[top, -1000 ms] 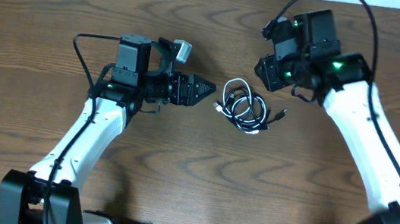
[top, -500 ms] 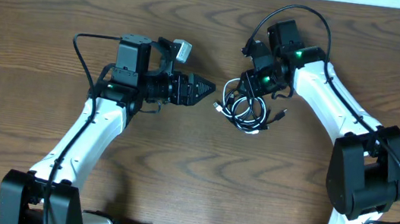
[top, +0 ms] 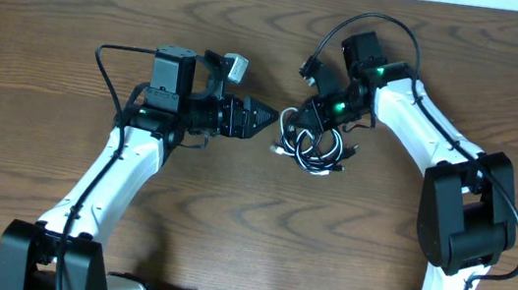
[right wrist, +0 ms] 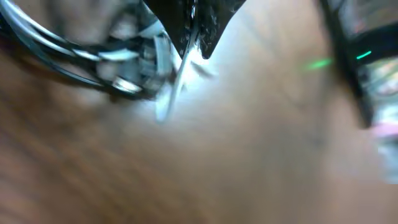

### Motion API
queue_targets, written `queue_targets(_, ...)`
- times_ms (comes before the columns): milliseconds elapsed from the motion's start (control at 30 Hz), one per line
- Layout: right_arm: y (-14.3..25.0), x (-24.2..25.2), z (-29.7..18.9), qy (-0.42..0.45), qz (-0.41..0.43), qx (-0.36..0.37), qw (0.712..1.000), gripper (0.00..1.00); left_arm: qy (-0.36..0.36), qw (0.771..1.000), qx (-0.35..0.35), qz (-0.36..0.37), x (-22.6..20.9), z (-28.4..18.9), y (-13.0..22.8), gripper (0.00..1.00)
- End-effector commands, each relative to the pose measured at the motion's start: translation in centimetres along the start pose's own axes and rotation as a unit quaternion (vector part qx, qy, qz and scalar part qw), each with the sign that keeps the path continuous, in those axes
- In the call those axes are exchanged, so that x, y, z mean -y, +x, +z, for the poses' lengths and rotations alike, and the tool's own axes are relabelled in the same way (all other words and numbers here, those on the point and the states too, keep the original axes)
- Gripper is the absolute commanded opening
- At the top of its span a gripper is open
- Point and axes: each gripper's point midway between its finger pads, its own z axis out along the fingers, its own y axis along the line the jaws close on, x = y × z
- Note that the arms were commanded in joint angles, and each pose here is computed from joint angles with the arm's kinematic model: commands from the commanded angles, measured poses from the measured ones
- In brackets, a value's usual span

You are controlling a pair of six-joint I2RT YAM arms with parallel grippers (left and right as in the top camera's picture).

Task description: Untangle cables

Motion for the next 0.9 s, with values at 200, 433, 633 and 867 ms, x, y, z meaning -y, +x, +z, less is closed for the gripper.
queue_targets(200, -4.2, -8.6, -10.2, -0.136, -0.146, 0.147, 0.969, 0.01, 0.008, 1.000, -0.007, 0.004, 0.2, 0.1, 0.3, 0.74)
queue_targets(433, -5.2, -13.3, -16.9, -0.104, -0.202, 0.213, 0.950, 0.01, 0.008, 1.000, -0.007, 0.006, 0.2, 0.1, 0.3, 0.75)
queue_targets(633, -6.9, -18.8, -22.6, -0.089, -0.259, 0.291, 0.917, 0.01, 0.008, 1.000, -0.007, 0.005, 0.2, 0.1, 0.3, 0.74)
queue_targets(867, -7.9, -20.8, -26.1, -0.084, -0.253, 0.339, 0.902, 0.01, 0.005, 1.000, -0.019, 0.002, 0.0, 0.1, 1.0, 0.74)
